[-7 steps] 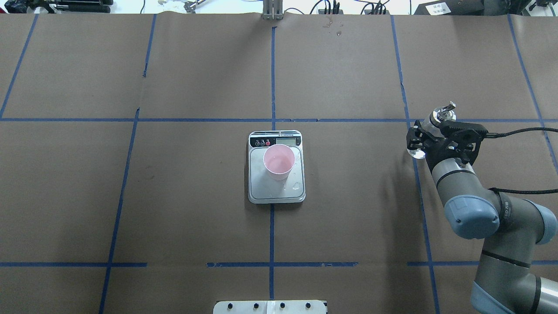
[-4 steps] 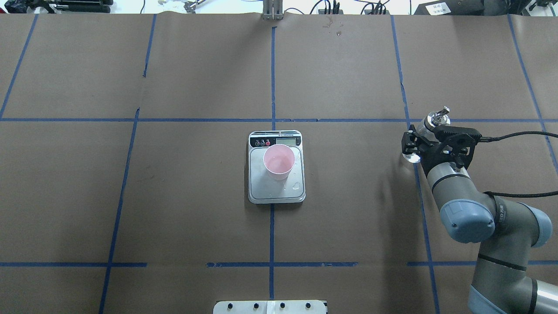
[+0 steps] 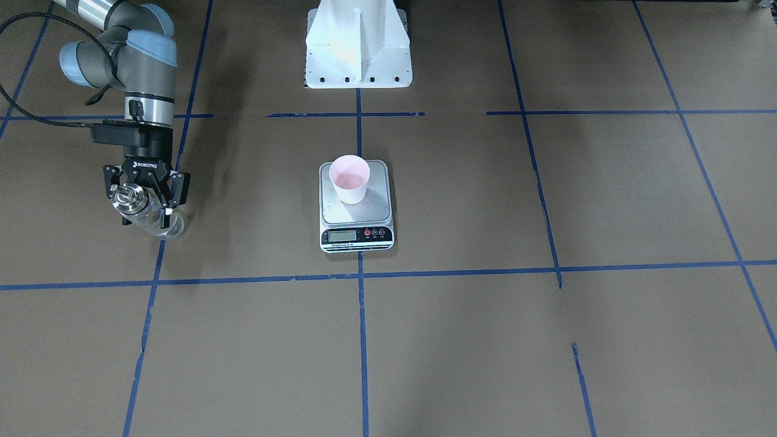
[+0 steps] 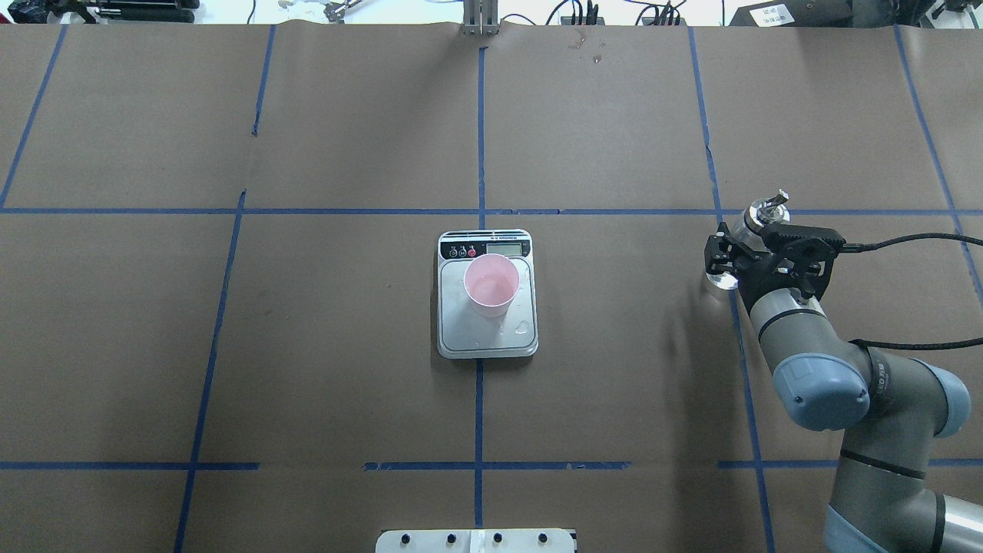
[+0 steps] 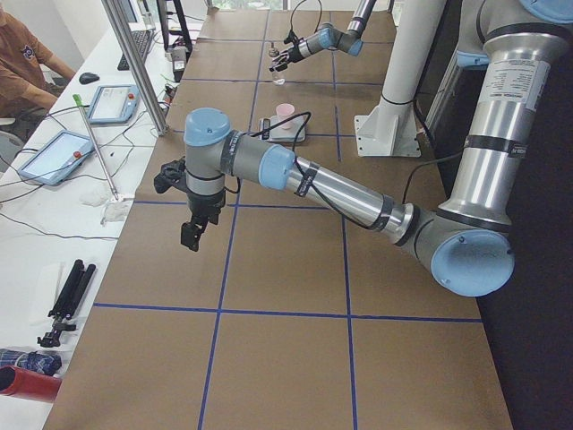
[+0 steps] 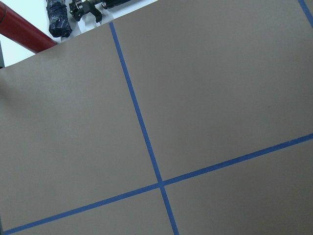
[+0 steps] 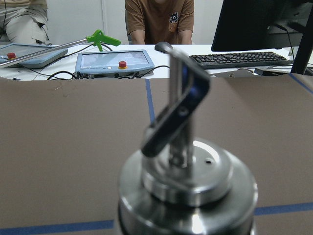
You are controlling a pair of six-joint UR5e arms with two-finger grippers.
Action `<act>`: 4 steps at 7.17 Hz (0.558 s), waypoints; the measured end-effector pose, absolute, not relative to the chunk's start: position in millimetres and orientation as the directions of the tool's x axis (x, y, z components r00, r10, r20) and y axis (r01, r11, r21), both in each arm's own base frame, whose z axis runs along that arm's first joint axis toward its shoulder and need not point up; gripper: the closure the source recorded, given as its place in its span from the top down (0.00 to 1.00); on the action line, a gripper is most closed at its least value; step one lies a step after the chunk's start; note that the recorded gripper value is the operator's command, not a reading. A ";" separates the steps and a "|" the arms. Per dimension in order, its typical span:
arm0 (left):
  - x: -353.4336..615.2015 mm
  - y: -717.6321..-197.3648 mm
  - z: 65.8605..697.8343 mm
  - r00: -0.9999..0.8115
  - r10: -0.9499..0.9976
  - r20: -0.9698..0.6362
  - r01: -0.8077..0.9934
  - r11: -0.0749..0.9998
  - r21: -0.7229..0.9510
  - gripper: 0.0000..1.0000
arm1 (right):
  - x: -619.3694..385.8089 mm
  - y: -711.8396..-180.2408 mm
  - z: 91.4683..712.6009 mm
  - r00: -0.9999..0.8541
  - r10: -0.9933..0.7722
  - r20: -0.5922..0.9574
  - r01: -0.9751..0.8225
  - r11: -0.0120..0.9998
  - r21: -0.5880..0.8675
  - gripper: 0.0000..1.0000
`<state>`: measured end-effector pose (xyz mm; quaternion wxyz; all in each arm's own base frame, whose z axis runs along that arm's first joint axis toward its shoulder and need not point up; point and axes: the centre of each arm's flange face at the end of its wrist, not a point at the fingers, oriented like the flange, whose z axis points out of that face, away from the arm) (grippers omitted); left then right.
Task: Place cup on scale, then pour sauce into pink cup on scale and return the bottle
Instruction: 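Lower the glass bottle onto the table with the right gripper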
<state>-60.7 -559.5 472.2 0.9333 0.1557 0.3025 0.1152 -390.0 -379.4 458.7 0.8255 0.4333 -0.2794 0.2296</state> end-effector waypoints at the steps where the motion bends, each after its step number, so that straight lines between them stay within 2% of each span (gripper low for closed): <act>1: -60.8 -559.6 471.9 0.790 0.309 -0.529 -0.121 0.925 0.361 1.00 | -390.2 -379.4 459.3 0.739 0.137 0.659 -0.621 0.519 0.588 0.75; 4: -61.0 -559.7 471.1 0.791 0.310 -0.528 -0.120 0.924 0.362 1.00 | -390.0 -379.3 458.3 0.738 0.137 0.661 -0.622 0.519 0.587 0.95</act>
